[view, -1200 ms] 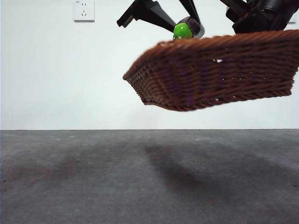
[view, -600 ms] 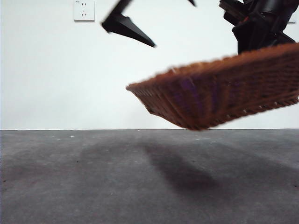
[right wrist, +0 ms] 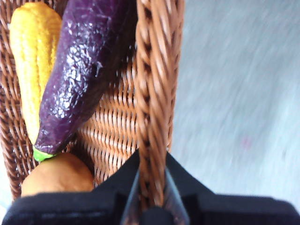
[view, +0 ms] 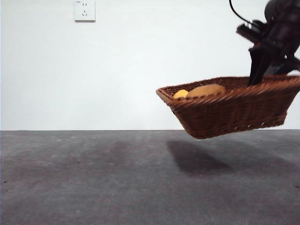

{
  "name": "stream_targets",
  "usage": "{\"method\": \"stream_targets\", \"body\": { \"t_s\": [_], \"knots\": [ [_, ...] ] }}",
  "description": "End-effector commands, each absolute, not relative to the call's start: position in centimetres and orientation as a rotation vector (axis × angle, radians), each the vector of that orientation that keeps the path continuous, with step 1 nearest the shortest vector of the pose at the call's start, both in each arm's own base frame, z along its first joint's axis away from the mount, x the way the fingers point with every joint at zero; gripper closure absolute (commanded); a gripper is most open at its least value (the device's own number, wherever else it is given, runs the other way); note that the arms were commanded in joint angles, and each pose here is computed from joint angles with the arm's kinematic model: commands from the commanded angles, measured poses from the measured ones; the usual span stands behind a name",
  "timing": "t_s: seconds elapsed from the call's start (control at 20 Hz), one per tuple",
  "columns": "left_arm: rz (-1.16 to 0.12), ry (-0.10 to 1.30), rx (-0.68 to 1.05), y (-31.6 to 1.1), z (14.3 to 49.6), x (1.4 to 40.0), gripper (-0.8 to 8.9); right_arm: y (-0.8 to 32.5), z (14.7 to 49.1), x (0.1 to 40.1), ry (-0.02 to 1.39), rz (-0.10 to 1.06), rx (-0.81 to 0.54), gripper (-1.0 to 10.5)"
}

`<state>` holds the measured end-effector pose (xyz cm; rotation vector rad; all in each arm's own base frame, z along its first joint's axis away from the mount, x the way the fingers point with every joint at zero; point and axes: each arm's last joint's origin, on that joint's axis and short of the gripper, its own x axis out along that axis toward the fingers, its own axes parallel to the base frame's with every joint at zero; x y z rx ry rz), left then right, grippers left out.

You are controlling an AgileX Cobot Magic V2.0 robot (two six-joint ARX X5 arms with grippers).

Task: Help me put the vegetables on the table into the basket

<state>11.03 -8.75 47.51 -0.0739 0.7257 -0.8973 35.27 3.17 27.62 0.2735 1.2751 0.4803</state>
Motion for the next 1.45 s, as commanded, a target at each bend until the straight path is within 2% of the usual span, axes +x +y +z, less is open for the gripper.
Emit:
{"method": "stream_targets", "body": {
  "t_s": [0.05,0.4,0.8,1.1,1.2,1.25,1.4,1.45],
  "knots": [
    [-0.902,0.708,-0.071,-7.2,47.8,8.7,8.22,2.3,25.6,36.5,1.296,0.488,0.317,9.5],
    [-0.913,0.599,-0.128,-4.2,48.6,4.2,8.22,0.8,20.7,39.0,1.354,0.501,0.402,9.5],
    [-0.917,0.569,-0.138,-3.3,48.3,2.8,8.18,0.7,18.8,41.5,1.391,0.499,0.389,9.5],
    [-0.915,0.575,-0.136,-3.3,48.2,2.9,8.18,0.3,18.2,41.8,1.412,0.387,0.257,9.5],
    [-0.912,0.575,-0.135,-3.3,48.2,3.0,8.18,0.3,18.2,41.8,1.414,0.378,0.252,9.4],
    [-0.907,0.576,-0.134,-3.4,48.2,3.0,8.17,0.3,18.2,41.7,1.416,0.378,0.254,9.1],
    [-0.889,0.568,-0.121,-3.3,48.2,3.1,8.17,0.3,18.2,41.6,1.431,0.367,0.273,5.1],
    [-0.892,0.563,-0.11,-3.3,48.2,3.1,8.18,0.3,18.2,41.6,1.434,0.356,0.286,4.5]
  ]
}}
